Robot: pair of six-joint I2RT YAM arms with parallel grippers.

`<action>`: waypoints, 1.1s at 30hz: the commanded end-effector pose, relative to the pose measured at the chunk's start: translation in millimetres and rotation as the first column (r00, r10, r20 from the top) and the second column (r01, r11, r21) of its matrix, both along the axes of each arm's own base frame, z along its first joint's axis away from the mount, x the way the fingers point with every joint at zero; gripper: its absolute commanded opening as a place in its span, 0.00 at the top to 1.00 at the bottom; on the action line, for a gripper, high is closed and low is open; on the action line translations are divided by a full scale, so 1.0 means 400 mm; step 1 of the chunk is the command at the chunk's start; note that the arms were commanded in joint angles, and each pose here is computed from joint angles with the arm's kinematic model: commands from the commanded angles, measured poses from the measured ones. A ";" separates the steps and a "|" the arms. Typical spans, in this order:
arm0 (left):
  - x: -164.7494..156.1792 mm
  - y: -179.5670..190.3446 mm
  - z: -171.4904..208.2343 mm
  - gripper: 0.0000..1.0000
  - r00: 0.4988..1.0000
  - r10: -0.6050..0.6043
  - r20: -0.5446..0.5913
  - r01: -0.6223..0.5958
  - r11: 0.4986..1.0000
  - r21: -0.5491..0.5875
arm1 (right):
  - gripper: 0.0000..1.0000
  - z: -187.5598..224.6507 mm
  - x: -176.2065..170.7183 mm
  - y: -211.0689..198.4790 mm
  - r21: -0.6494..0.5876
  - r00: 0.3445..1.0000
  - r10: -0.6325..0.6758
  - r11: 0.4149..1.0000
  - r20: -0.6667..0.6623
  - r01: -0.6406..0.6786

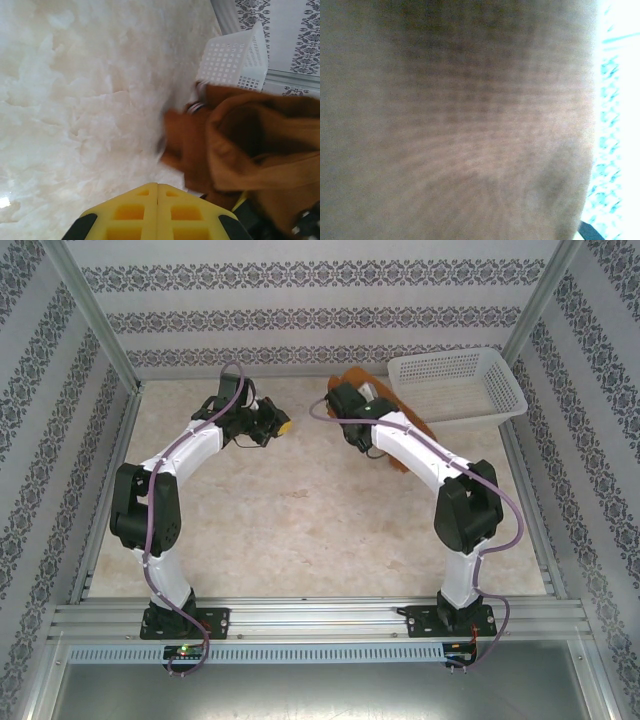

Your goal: Roll up the long pants

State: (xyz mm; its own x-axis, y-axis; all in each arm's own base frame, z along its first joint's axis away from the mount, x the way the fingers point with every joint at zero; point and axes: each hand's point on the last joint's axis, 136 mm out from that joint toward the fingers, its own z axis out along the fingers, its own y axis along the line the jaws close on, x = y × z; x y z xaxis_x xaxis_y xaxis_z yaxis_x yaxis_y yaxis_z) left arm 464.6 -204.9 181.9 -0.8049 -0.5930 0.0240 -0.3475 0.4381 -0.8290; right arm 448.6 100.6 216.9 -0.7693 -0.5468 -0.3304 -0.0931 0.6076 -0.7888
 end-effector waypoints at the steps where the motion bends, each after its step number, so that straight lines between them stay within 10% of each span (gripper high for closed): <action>1: 0.007 0.019 0.035 1.00 0.999 0.009 0.045 -0.007 0.999 -0.034 | 1.00 0.178 0.127 -0.058 -0.143 0.978 -0.029 0.988 0.206 0.059; 16: 0.063 0.070 0.011 1.00 0.999 0.044 -0.007 -0.045 0.998 -0.045 | 1.00 0.481 0.346 -0.243 0.042 0.850 -0.085 0.996 0.520 0.074; 33: 0.115 0.065 -0.032 1.00 0.997 0.053 -0.056 -0.056 0.997 -0.048 | 1.00 0.223 0.318 -0.270 0.185 0.927 -0.198 0.972 0.318 0.144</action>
State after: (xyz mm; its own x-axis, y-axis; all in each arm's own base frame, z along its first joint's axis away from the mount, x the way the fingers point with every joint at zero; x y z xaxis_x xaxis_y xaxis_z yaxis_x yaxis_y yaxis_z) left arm 512.6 -183.1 171.8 -0.7747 -0.6280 0.0736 -0.3910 0.3845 -0.8362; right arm 585.0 -6.1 281.7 -0.7331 -0.4224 -0.5331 0.1632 0.6516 -0.7408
